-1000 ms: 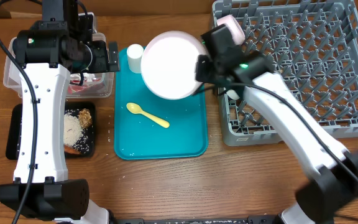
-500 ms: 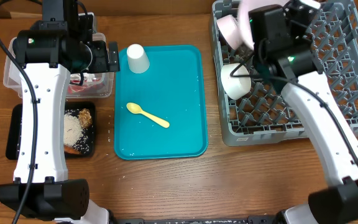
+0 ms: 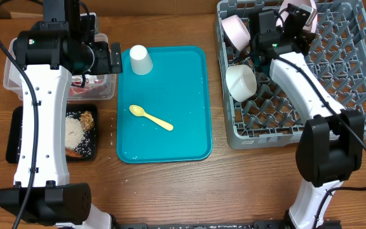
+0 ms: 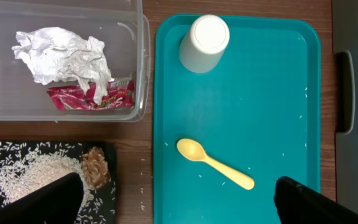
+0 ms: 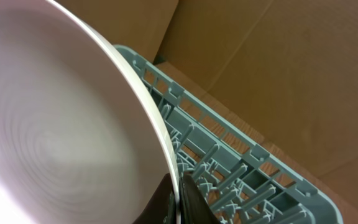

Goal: Sort waste into correct bins and load items into the dishwasher
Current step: 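Lift the pink plate and stand it upright in the dish rack, then open the right gripper and withdraw it from the plate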

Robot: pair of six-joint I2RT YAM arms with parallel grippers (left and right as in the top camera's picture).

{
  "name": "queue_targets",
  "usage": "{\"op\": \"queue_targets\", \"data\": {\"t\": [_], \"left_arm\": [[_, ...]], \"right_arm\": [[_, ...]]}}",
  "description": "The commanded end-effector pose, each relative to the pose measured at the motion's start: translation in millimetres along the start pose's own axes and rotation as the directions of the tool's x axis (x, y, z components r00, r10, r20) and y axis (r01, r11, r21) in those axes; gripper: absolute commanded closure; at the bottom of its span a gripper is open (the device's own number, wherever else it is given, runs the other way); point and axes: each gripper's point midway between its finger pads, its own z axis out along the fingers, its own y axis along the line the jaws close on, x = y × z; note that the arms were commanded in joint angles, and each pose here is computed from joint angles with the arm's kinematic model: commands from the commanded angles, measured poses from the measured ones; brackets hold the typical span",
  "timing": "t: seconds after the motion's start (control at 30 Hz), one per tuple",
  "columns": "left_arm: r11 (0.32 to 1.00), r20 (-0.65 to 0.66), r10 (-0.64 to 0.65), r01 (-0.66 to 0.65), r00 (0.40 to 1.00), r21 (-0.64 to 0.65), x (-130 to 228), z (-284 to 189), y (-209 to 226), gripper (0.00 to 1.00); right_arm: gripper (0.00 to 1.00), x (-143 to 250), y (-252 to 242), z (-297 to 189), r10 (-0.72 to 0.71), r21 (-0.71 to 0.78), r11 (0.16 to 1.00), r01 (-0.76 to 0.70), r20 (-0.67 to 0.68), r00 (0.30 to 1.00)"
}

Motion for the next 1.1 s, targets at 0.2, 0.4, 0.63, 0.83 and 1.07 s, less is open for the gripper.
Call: {"op": "queue_targets", "data": {"t": [0.2, 0.4, 0.63, 0.83, 1.07], "left_arm": [[1.000, -0.007, 0.006, -0.006, 1.000, -0.003, 0.3, 4.1, 0.2, 0.00], [1.000, -0.007, 0.006, -0.006, 1.000, -0.003, 0.3, 4.1, 0.2, 0.00], [1.000, -0.007, 0.006, -0.006, 1.000, -0.003, 0.3, 4.1, 0.2, 0.00], [1.000, -0.007, 0.006, -0.006, 1.000, -0.003, 0.3, 4.1, 0.2, 0.00], [1.000, -0.007, 0.006, -0.006, 1.000, -0.003, 0.3, 4.1, 0.2, 0.00]], "right_arm": [[0.96, -1.1, 6.7, -5.3, 0.004, -0.036, 0.999, -0.004, -0.002, 1.000], [0.77, 9.4, 7.8, 23.7, 0.028, -0.097, 0.995, -0.037, -0.091, 0.995], [0.00, -22.2, 3.4, 0.8, 0.026, -0.160, 0.987, -0.034, -0.052, 0.998], [0.00, -44.7, 31.0, -73.1, 0.031, -0.537, 0.838, -0.091, -0.120, 0.992], [0.08, -13.2, 87.9, -201.5, -0.146, -0.892, 0.404, -0.206, -0.284, 0.948]]}}
